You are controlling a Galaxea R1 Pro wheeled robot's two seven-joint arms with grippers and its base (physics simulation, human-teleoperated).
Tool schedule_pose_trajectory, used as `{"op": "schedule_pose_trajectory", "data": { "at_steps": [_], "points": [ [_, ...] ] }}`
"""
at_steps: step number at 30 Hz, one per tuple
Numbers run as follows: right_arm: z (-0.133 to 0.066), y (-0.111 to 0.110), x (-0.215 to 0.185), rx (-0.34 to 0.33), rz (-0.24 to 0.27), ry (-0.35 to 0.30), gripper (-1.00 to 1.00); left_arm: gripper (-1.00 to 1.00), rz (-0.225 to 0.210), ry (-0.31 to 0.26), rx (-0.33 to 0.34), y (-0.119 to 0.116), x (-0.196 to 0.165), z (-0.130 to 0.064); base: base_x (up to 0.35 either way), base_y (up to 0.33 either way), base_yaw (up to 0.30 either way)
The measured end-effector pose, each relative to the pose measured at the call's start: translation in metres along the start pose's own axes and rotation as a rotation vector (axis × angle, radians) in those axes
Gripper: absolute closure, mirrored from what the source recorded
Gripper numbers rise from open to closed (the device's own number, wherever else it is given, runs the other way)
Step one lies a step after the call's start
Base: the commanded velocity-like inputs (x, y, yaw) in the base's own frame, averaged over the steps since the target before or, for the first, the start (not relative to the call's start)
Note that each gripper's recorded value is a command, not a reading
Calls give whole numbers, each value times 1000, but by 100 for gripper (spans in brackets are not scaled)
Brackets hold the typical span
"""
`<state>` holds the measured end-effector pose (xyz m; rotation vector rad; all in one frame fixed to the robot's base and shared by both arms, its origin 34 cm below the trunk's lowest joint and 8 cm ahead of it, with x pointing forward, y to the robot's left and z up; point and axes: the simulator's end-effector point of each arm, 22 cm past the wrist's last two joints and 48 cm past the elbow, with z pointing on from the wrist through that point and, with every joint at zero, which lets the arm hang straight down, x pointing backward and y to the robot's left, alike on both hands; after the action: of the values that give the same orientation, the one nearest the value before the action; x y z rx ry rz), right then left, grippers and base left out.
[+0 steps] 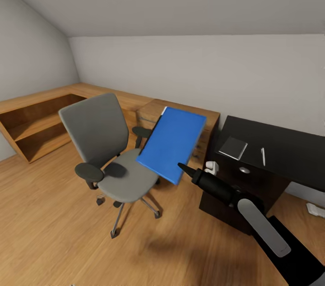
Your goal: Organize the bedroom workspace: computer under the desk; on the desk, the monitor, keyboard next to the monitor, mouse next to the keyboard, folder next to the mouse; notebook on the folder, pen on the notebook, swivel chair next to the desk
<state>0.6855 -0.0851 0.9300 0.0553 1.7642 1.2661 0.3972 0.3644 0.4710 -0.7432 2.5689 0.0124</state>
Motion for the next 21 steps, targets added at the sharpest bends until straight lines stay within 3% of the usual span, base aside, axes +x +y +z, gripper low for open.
{"op": "schedule_pose_trajectory", "data": {
  "at_steps": [3,9,21],
  "points": [
    [-1,7,-2,-37,6,3,100,-100,0,0,0,-1,-2,-5,-11,0,-4],
    [-3,12,-11,-40,5,2,100,-100,-2,13,-4,-1,-1,-13,-2,0,-27],
    [-10,23,-31,-27,-9,-2,100,-100,-1,-1,-7,-3,-2,-31,0,0,-250]
  ]
}}
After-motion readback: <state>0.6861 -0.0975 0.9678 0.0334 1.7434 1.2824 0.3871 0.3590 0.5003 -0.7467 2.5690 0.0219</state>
